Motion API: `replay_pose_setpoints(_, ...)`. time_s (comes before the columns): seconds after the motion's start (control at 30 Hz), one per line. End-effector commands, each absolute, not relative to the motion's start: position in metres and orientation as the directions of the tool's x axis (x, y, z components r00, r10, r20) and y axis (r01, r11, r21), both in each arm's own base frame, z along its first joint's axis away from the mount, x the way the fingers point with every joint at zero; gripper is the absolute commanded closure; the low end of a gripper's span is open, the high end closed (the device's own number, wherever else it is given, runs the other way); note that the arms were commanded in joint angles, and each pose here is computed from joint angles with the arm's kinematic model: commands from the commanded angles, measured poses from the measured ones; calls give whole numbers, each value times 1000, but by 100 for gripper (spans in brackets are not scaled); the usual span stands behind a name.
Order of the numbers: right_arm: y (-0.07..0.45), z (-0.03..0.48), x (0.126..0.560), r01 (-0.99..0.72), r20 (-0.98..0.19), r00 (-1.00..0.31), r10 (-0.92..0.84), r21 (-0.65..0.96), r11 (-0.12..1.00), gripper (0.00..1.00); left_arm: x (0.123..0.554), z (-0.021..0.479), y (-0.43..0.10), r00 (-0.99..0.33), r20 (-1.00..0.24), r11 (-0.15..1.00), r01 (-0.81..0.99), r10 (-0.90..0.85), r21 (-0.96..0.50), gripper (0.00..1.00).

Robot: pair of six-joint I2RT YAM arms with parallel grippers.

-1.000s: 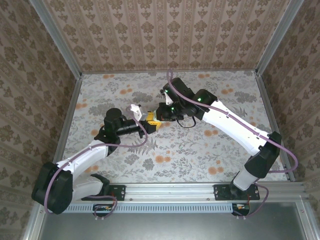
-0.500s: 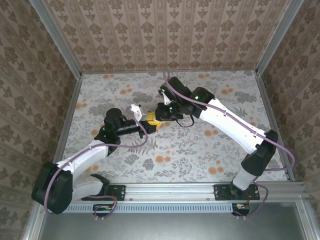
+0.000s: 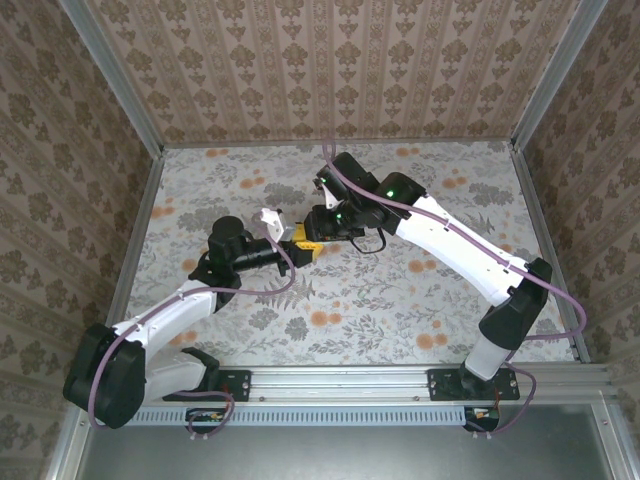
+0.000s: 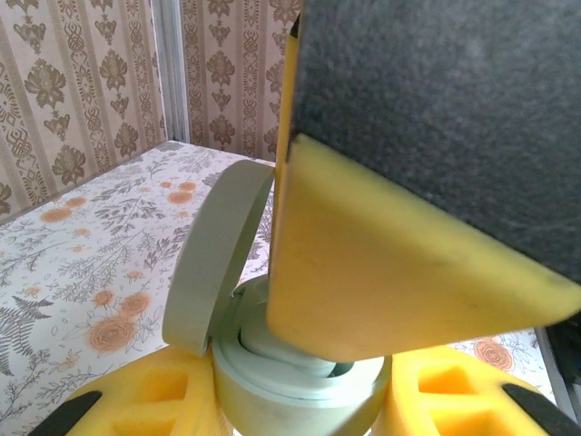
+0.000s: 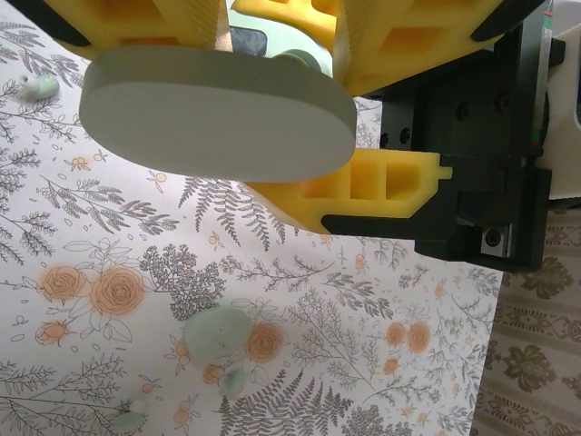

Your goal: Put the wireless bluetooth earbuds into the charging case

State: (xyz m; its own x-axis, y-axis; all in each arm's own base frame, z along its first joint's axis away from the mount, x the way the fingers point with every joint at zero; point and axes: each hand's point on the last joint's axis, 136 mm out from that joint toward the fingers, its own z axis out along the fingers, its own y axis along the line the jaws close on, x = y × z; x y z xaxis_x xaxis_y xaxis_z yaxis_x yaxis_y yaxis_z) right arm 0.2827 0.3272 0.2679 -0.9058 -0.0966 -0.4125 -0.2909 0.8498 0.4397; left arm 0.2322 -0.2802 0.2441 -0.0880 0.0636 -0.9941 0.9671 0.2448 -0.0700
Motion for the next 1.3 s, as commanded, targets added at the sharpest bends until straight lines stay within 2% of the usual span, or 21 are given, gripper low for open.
replay_pose_setpoints(0.0, 325, 287, 278, -302, -429, -899, -86, 464, 833, 65, 229, 254, -282, -35, -998, 232, 972, 52, -22, 100)
replay_pose_setpoints(0.3, 317, 310, 270, -311, -455, -890, -24, 569, 761, 65, 233, 256, -280, -78, -997, 231, 970, 27, -70, 100)
replay_pose_setpoints(0.6, 280, 312, 269, -255, -460, -887, 47, 571, 780, 66, 240, 259, -274, -132, -991, 236, 962, -27, -134, 100)
replay_pose_setpoints(0.83, 225, 262, 269, -139, -413, -910, 44, 403, 905, 65, 251, 254, -261, -189, -981, 271, 943, -46, -195, 100)
replay_pose_setpoints(1.0, 204, 218, 260, -104, -366, -930, 20, 315, 943, 66, 259, 249, -248, -223, -973, 312, 922, -59, -230, 100)
replay_pose_setpoints(1.27, 212, 150, 254, -41, -286, -956, 63, 344, 938, 75, 260, 242, -236, -233, -971, 358, 903, -55, -237, 100)
